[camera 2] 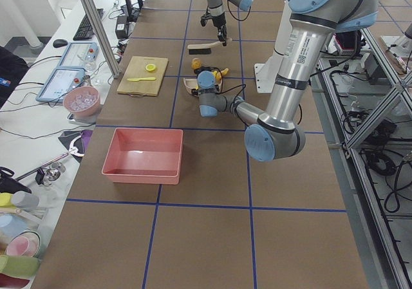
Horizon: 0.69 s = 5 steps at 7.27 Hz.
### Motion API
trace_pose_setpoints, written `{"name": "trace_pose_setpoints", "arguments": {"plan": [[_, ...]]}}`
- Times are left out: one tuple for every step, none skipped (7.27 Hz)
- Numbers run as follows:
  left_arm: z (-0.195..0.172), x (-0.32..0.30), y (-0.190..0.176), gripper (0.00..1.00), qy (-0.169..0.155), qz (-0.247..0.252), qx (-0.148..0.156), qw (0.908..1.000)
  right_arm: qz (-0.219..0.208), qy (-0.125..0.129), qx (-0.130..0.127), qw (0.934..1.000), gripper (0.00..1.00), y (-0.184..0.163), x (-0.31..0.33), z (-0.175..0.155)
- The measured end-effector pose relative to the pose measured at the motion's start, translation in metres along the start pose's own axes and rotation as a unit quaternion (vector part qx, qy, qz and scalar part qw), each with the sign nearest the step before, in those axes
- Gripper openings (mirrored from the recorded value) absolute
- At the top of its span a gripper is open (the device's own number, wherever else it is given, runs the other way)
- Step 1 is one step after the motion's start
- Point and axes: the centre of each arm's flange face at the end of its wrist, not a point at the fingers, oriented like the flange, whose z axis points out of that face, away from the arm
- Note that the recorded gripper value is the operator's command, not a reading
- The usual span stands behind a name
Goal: Sweep and dump trash into bin
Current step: 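Sweep the potato into the dustpan with the brush in the right gripper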
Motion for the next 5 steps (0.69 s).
{"name": "trace_pose_setpoints", "arguments": {"plan": [[0.0,0.0,0.0,0.97,0.0,0.0,0.0,1.0,-0.003,0.007,-0.014,0.9999,0.0,0.02,0.006,0.011],[0.0,0.0,0.0,0.97,0.0,0.001,0.0,1.0,-0.008,0.018,-0.022,0.9996,0.0,0.033,0.008,0.027],[0.0,0.0,0.0,0.97,0.0,0.002,0.0,1.0,-0.012,0.031,-0.018,0.9993,0.0,0.036,0.01,0.041],[0.0,0.0,-0.001,0.97,0.0,0.002,0.001,1.0,-0.013,0.042,-0.006,0.999,0.0,0.03,0.013,0.048],[0.0,0.0,-0.001,0.97,0.0,0.002,0.001,1.0,-0.014,0.052,0.008,0.9985,0.0,0.023,0.017,0.052]]}}
